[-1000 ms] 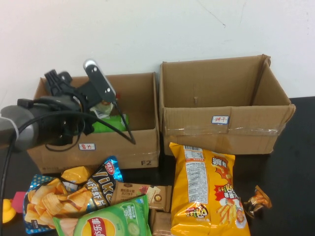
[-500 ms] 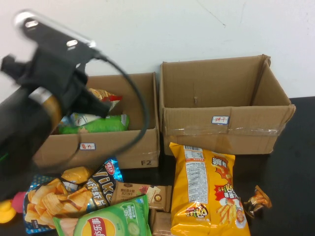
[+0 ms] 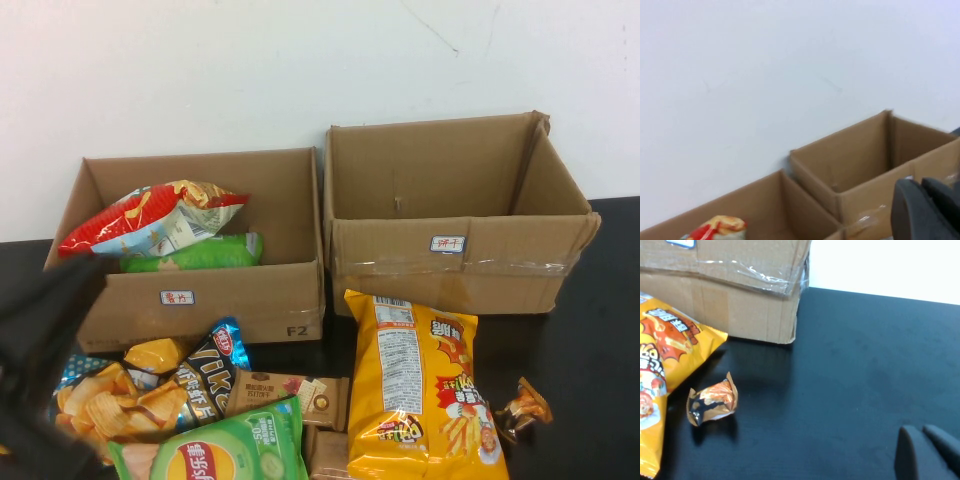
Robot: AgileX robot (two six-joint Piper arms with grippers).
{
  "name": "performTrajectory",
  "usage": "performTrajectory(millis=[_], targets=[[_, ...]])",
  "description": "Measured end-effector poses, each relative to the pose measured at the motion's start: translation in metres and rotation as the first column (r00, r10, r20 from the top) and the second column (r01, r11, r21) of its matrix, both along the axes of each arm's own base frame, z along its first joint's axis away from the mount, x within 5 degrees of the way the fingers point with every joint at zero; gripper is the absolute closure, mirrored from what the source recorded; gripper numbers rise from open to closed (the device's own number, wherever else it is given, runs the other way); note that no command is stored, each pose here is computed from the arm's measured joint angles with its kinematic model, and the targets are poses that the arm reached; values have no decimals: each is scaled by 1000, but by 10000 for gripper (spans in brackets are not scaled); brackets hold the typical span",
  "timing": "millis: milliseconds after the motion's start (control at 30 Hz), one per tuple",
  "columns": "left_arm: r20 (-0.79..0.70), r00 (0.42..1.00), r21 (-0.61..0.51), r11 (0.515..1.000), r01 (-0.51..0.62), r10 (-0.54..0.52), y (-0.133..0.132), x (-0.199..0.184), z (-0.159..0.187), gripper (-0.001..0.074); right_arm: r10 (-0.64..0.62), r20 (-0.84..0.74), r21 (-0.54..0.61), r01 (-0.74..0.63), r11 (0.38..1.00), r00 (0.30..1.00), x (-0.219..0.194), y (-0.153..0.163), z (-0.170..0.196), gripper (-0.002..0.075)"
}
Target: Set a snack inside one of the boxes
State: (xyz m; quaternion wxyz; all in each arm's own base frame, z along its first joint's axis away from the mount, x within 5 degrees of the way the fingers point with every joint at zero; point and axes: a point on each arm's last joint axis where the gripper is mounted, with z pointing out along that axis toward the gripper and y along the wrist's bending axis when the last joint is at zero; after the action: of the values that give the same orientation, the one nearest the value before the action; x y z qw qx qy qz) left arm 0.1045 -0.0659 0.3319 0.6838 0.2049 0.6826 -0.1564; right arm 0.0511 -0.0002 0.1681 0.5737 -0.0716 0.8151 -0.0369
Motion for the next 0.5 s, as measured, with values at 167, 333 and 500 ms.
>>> performTrajectory(millis=[167,333,500], targets=[[9,997,-75,994,79,-79,13,-26,-28,736,0,0,0,0,1000,1000,0,0,0,727],[-58,995,-168,983,73,-84,20,-35,-54,736,0,0,0,0,1000,1000,0,0,0,727],[-173,983,-206,978,17,-54,25,-36,-71,736,0,0,0,0,1000,1000,0,0,0,727]])
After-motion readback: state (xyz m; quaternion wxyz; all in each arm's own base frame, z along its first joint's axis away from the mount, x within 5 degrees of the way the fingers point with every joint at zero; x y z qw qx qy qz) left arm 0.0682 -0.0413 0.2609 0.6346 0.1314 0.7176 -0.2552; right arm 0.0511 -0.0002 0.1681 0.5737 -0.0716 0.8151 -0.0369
